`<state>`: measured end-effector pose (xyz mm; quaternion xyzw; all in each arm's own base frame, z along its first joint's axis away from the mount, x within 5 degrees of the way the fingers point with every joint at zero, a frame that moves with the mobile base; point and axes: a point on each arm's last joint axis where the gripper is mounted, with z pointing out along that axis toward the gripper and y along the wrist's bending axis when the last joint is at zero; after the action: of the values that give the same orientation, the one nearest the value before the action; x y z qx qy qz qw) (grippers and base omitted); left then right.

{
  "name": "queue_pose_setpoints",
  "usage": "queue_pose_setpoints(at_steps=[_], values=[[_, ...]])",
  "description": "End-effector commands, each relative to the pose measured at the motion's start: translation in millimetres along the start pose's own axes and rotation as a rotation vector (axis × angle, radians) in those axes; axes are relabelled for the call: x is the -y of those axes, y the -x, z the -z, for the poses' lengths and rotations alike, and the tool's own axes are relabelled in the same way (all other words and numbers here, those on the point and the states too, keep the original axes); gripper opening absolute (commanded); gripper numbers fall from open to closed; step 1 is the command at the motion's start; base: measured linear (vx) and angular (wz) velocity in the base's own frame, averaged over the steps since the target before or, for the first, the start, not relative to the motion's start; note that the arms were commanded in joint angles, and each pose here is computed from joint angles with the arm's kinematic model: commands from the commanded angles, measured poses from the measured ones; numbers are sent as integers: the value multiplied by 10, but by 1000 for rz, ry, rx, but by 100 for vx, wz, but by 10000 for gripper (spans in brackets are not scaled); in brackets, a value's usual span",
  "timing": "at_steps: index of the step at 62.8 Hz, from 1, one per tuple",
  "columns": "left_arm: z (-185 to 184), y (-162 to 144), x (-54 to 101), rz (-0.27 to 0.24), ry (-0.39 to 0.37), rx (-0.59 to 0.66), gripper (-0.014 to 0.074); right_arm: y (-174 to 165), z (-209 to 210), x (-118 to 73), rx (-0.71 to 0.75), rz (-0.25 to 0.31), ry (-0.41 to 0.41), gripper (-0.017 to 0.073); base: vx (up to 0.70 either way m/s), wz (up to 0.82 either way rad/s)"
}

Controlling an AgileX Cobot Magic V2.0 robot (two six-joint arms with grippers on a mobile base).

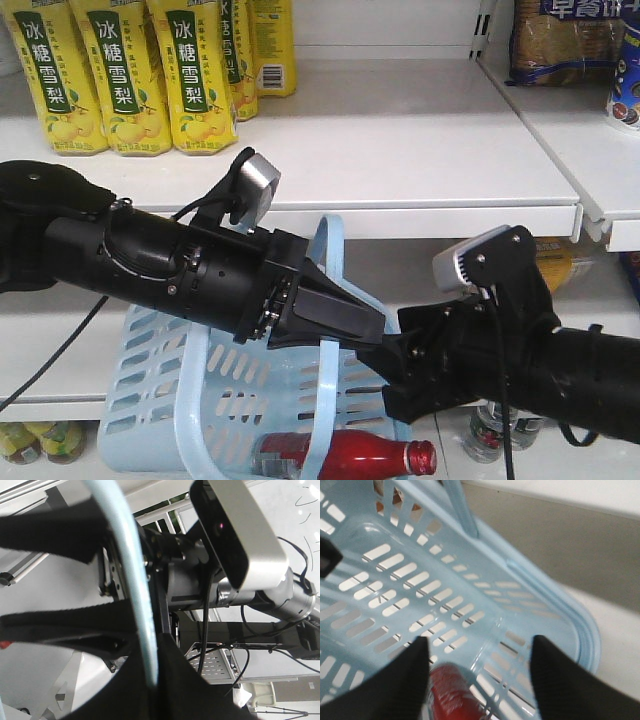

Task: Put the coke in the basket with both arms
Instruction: 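Lower the bottle into the basket and open the right gripper, then withdraw the right gripper away from the basket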

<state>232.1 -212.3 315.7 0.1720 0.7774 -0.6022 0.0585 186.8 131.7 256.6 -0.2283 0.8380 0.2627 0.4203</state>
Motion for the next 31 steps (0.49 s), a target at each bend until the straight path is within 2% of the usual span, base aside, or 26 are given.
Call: queue_pose_setpoints(at_steps=[1, 4, 8, 27, 31], values=[[98, 56, 325, -46, -123, 82, -6, 41, 171, -24, 49, 7, -16, 214, 0, 0], [98, 56, 325, -46, -123, 82, -6, 13, 239, -42, 56, -5, -13, 108, 0, 0], [98, 56, 325, -46, -123, 82, -6, 10, 367, -87, 81, 26, -1, -15, 0, 0], [98, 56, 325, -46, -123, 82, -6, 66, 1128, -296, 324, 120, 6, -4, 0, 0], [98, 56, 325, -46, -123, 82, -6, 25, 1258, -323, 341, 158, -4, -4, 0, 0]])
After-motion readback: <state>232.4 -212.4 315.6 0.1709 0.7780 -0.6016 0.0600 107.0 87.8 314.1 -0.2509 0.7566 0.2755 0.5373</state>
